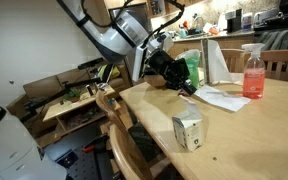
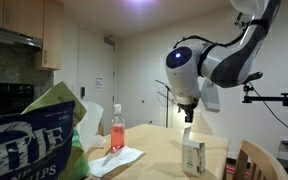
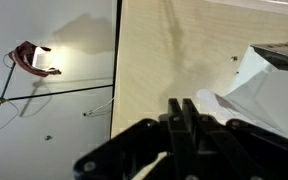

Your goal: Open the white box and remove one tea bag from the box and place it on the table

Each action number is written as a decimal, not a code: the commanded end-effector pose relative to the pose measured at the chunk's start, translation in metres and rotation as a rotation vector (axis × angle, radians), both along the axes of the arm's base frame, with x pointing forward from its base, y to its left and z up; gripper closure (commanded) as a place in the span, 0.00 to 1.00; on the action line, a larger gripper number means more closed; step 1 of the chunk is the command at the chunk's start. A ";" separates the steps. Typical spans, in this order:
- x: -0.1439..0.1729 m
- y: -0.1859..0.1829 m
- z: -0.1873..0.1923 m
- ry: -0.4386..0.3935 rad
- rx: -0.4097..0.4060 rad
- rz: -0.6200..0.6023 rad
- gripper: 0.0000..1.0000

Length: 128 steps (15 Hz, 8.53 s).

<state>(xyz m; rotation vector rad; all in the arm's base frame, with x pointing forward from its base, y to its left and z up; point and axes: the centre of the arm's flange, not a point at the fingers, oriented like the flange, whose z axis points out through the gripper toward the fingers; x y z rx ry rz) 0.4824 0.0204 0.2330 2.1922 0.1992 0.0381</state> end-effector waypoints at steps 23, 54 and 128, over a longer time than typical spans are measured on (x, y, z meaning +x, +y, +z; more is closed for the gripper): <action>0.035 -0.030 -0.035 0.242 0.117 0.084 0.47; 0.068 -0.018 -0.086 0.410 -0.047 0.050 1.00; -0.094 0.024 0.004 0.005 0.733 0.289 0.00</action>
